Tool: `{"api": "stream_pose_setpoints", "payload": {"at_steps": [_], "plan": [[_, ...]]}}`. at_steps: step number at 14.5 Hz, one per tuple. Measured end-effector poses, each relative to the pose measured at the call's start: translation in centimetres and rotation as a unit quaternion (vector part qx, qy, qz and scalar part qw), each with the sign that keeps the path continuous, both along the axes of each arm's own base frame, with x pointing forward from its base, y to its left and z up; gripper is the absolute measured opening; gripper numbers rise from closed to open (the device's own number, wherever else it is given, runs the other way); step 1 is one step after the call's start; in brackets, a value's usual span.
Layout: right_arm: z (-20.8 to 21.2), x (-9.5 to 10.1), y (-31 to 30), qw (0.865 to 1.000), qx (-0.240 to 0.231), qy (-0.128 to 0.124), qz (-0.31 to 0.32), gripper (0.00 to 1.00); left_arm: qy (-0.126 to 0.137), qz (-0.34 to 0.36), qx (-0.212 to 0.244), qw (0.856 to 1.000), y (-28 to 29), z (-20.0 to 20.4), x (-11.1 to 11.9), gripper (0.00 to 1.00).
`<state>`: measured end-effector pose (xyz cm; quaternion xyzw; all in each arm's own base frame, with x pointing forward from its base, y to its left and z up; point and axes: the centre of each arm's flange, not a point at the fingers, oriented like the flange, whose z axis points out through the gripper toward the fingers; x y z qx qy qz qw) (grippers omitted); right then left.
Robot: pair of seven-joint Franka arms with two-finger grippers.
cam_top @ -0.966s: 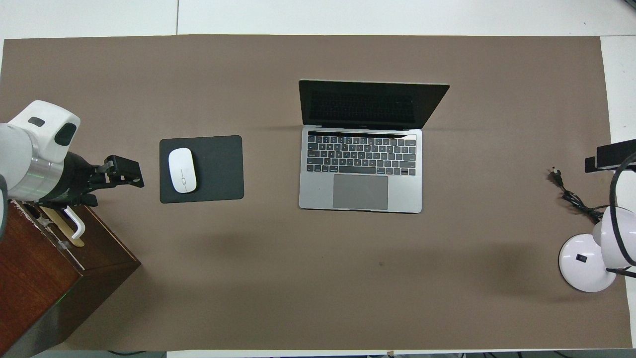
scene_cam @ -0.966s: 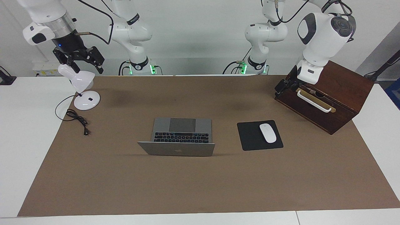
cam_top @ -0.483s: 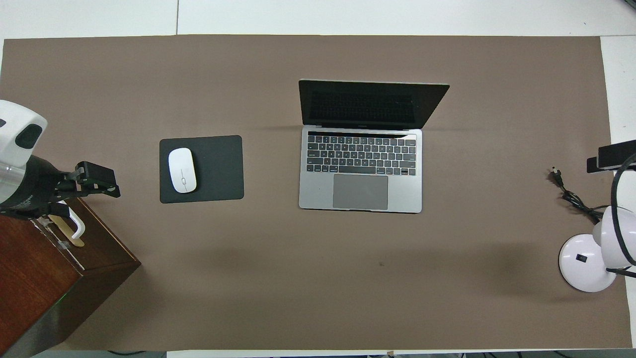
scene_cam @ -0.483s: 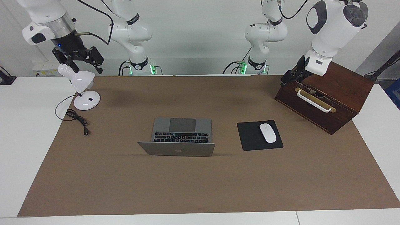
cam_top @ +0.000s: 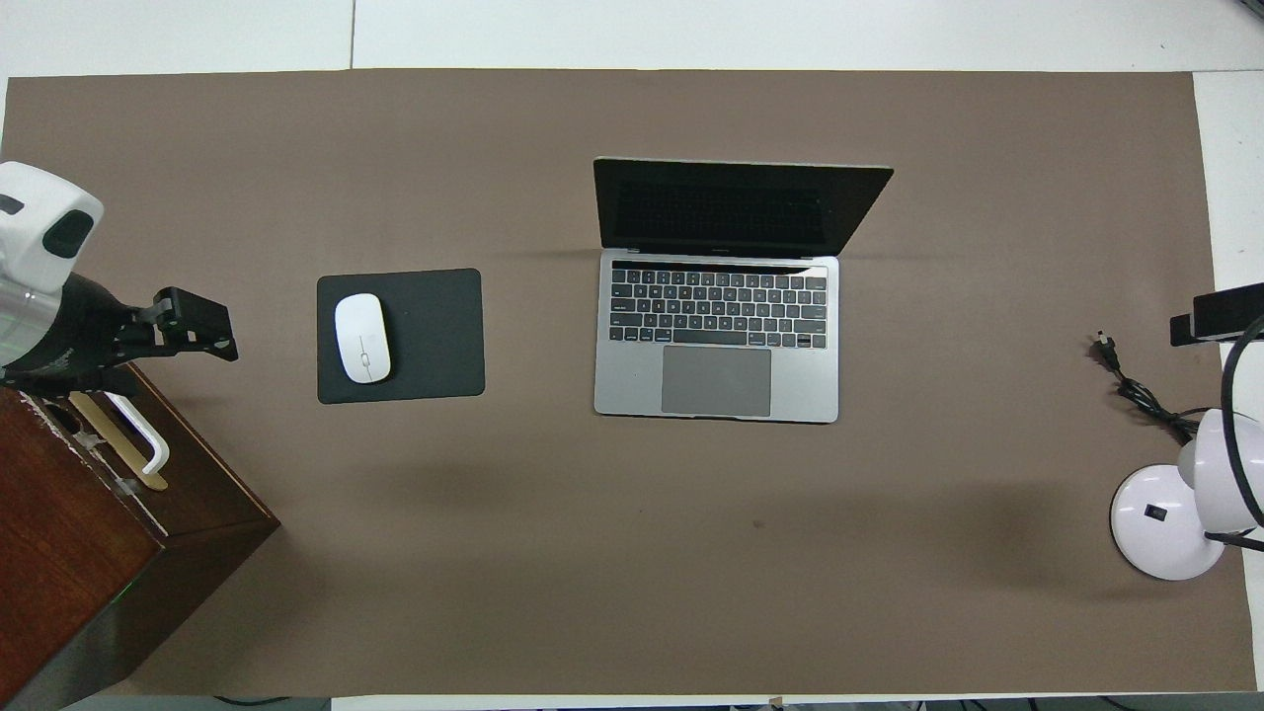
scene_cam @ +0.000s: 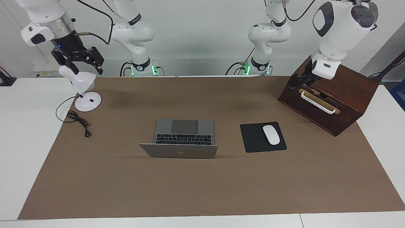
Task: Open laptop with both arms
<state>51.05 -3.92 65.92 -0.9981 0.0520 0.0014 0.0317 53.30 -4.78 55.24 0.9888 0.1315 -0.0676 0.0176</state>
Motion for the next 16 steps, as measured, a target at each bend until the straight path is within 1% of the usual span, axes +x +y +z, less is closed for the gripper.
{"api": "stream_pose_setpoints", "payload": {"at_steps": [3, 5, 7, 12, 16], "plan": [[-0.1, 0.0, -0.2, 1.0, -0.003, 0.001, -0.002, 1.0, 0.007, -0.001, 0.0, 1.0, -0.2, -1.0, 0.9, 1.0], [-0.2, -0.1, -0.7, 1.0, -0.023, 0.004, -0.001, 1.0, 0.007, -0.002, 0.0, 1.0, -0.2, -1.0, 0.9, 1.0], [-0.4, -0.1, -1.0, 0.999, -0.032, 0.007, 0.008, 1.0, 0.007, -0.001, 0.0, 1.0, -0.2, -1.0, 0.9, 1.0], [-1.0, -0.2, -1.2, 0.999, -0.04, 0.013, 0.01, 1.0, 0.005, -0.003, 0.0, 1.0, -0.2, 0.2, 0.8, 1.0], [-1.1, -0.2, -1.2, 0.999, -0.04, 0.015, 0.011, 1.0, 0.014, -0.009, 0.0, 1.0, -0.8, 0.3, 0.6, 1.0]]}}
